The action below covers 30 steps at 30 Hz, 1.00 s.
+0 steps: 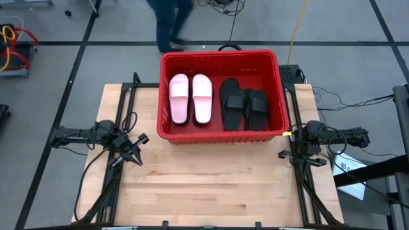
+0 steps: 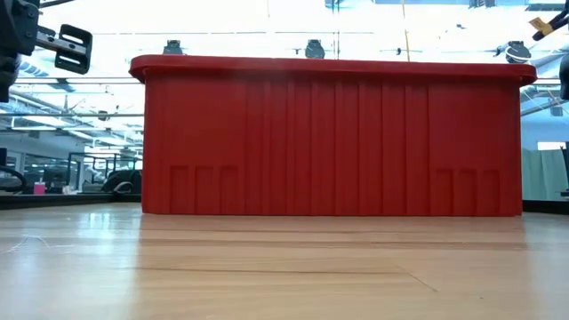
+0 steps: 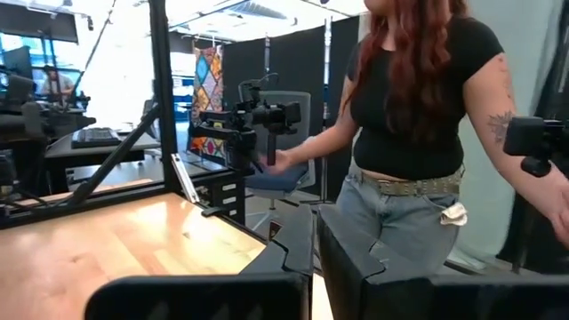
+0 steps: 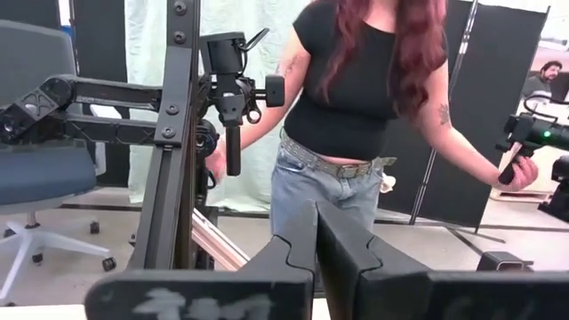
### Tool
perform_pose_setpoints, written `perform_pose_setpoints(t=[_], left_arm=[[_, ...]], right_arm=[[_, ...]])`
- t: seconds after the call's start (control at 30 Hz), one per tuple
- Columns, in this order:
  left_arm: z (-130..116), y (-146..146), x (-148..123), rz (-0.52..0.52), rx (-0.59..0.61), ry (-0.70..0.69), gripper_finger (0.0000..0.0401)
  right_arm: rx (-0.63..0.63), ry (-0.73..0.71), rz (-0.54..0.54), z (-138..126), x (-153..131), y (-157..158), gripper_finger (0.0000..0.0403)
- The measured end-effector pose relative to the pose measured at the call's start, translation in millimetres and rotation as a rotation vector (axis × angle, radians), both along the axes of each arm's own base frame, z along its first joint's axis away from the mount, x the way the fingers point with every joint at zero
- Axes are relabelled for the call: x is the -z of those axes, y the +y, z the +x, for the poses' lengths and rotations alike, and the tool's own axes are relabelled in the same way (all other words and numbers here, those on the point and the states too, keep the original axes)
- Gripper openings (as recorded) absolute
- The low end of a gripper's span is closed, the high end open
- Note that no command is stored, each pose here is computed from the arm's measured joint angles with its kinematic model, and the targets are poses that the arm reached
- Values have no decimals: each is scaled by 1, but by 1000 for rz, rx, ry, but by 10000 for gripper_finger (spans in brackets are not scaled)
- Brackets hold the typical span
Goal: Pick and place slides into bin
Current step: Return to Home Position
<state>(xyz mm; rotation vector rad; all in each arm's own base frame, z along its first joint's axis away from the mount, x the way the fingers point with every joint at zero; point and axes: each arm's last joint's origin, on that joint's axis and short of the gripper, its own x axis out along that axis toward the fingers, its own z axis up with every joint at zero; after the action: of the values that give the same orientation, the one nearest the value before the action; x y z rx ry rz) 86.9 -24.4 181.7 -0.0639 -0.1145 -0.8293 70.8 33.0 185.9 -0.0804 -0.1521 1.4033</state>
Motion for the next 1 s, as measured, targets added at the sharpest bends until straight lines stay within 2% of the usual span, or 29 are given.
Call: perform_pose_setpoints(t=[0.2, 0.67, 1.0], left_arm=[[1, 1, 0, -10, -56, 0, 2], [2, 2, 0, -15, -76, 2, 28], [2, 2, -1, -15, -76, 1, 5]], right_arm=[[-1, 17, 3, 0, 0, 0, 0], [-1, 18, 3, 0, 0, 0, 0], [0, 18, 3, 0, 0, 0, 0]])
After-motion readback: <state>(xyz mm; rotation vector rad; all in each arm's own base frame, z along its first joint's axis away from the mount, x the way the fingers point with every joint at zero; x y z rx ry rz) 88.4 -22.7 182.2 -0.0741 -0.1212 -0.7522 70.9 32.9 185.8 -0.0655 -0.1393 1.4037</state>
